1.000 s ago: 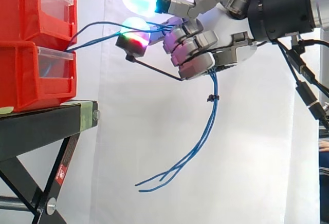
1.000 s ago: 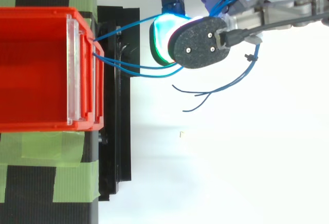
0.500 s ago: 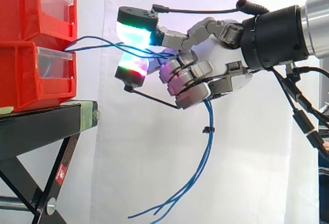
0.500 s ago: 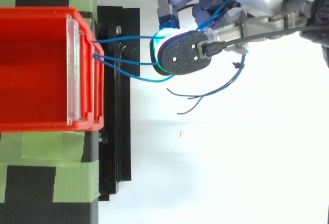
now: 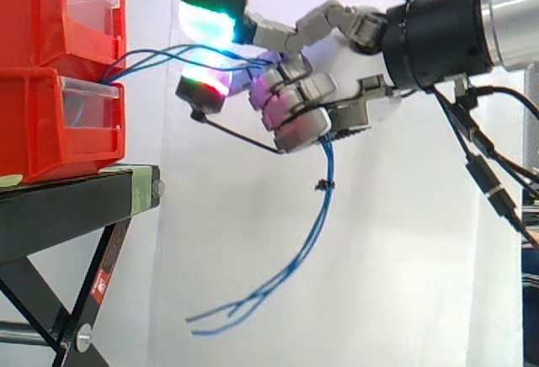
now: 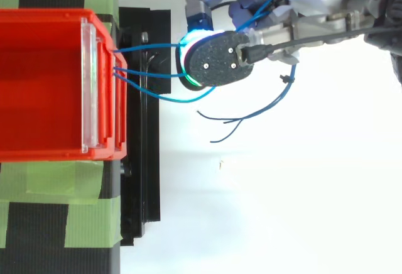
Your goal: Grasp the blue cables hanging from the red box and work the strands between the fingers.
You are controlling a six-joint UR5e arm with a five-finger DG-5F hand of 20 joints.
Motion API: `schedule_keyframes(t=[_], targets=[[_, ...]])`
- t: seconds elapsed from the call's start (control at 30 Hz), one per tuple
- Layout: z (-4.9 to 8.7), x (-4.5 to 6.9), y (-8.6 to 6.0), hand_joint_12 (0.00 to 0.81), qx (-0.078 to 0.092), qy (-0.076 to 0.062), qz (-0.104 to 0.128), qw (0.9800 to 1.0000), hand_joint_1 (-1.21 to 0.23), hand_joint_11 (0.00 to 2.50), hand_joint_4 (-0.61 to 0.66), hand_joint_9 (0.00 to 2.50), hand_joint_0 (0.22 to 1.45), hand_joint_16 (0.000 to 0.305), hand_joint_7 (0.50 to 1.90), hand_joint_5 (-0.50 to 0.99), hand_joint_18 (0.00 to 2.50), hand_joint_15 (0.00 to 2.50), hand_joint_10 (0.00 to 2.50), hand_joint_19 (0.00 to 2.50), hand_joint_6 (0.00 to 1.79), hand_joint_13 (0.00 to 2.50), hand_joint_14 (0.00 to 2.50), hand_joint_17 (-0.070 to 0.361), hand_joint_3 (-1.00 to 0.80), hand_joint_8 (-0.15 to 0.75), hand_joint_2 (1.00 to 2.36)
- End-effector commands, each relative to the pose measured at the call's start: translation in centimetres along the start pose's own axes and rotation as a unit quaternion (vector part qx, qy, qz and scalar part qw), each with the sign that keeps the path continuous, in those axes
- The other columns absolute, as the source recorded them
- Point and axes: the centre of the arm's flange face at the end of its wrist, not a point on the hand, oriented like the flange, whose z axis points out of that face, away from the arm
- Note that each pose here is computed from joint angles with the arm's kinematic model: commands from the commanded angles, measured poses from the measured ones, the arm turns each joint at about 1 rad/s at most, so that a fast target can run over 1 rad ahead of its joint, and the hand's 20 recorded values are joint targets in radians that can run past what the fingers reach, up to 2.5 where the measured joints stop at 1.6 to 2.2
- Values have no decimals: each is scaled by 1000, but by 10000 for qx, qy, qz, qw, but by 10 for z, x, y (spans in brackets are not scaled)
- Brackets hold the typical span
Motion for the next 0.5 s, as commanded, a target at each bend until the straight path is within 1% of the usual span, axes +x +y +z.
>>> schedule_keyframes(t=[0.0,0.07,0.13,0.23,0.37,0.43,0.47], targets=[[1,-2,16,431,63,13,-134,9999,-637,1993,217,908,757,63,1357,296,1391,1295,2500,1652,529,1023,2500,142,-944,350,1001],[1,-3,20,431,130,18,-224,9997,-636,1993,214,908,757,63,1346,295,1391,1295,2500,1652,535,1023,2500,142,-945,350,1002],[1,-3,24,431,150,19,-258,9996,-637,1993,216,908,757,63,1342,293,1391,1295,2500,1652,542,1023,2500,142,-941,350,1002],[1,-3,25,431,157,20,-262,9995,-636,1993,215,908,759,63,1343,288,1391,1295,2500,1652,553,1023,2500,142,-939,350,1002],[1,-3,25,431,150,27,-250,9996,-638,1993,218,908,759,63,1333,278,1391,1295,2500,1652,577,1023,2500,142,-934,350,1002],[2,-3,28,431,117,25,-239,9996,-637,1993,216,908,760,63,1328,271,1391,1295,2500,1652,588,1023,2500,142,-942,350,1002],[2,-3,34,431,83,23,-220,9997,-638,1993,212,908,758,63,1330,270,1391,1295,2500,1652,589,1023,2500,142,-933,350,1002]])
